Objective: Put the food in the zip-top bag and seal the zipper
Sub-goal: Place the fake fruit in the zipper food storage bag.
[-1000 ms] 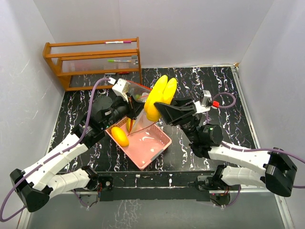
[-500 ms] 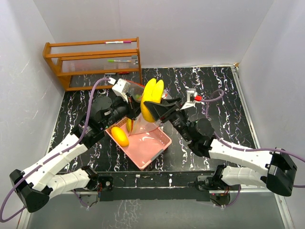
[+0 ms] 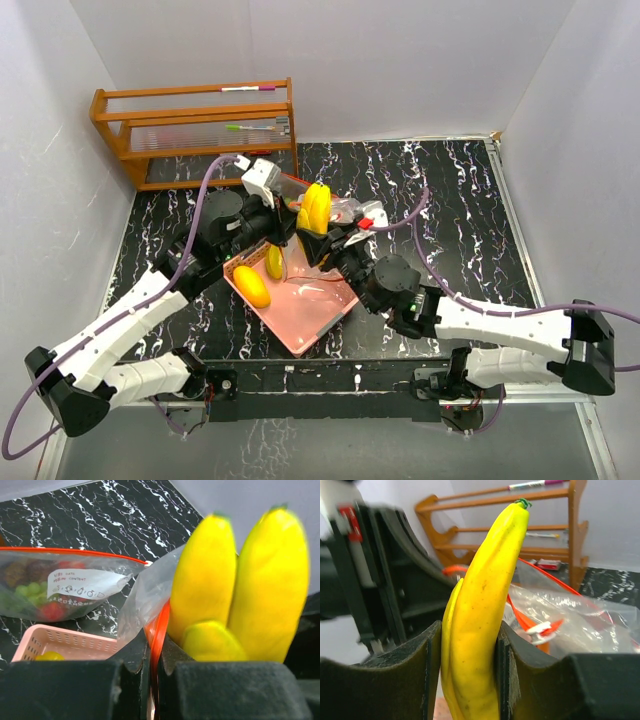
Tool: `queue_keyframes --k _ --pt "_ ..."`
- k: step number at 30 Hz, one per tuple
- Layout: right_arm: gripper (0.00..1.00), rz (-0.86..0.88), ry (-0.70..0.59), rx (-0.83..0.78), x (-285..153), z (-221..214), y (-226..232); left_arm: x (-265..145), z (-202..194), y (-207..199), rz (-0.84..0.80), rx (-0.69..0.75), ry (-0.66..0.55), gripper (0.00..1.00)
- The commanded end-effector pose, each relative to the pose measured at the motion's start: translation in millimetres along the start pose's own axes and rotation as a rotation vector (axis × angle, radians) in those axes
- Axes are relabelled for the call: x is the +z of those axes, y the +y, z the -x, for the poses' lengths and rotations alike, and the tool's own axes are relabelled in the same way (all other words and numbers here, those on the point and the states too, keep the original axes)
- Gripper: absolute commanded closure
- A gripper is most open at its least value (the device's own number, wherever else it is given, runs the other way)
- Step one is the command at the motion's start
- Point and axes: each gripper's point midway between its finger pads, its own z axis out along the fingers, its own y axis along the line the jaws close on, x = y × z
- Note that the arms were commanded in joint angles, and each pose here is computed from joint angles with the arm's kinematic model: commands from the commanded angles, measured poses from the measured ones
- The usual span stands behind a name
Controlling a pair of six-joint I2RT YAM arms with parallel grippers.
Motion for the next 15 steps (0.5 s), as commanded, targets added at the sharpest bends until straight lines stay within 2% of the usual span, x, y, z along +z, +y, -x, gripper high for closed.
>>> queue_keyframes --k 1,11,13,14,15 --pt "0.91 -0.115 0.077 -0.212 -5 -17 -18 -14 56 -28 -0.084 0.039 -0.115 1.0" --pt "0.87 -0.189 0.194 -0.383 -12 -47 -24 -11 83 -41 -0.121 0.049 -0.164 1.0" --pt "0.81 -0.189 0.213 -0.378 -13 -50 -23 -10 83 -40 -0.121 0.051 -0.163 1.0" --pt "0.74 -0.186 0.216 -0.367 -14 -49 -21 -10 82 -40 -0.12 0.05 -0.162 1.0" --pt "0.63 -0.173 0.213 -0.35 -15 -47 -18 -9 81 -39 -0.118 0.05 -0.16 1.0"
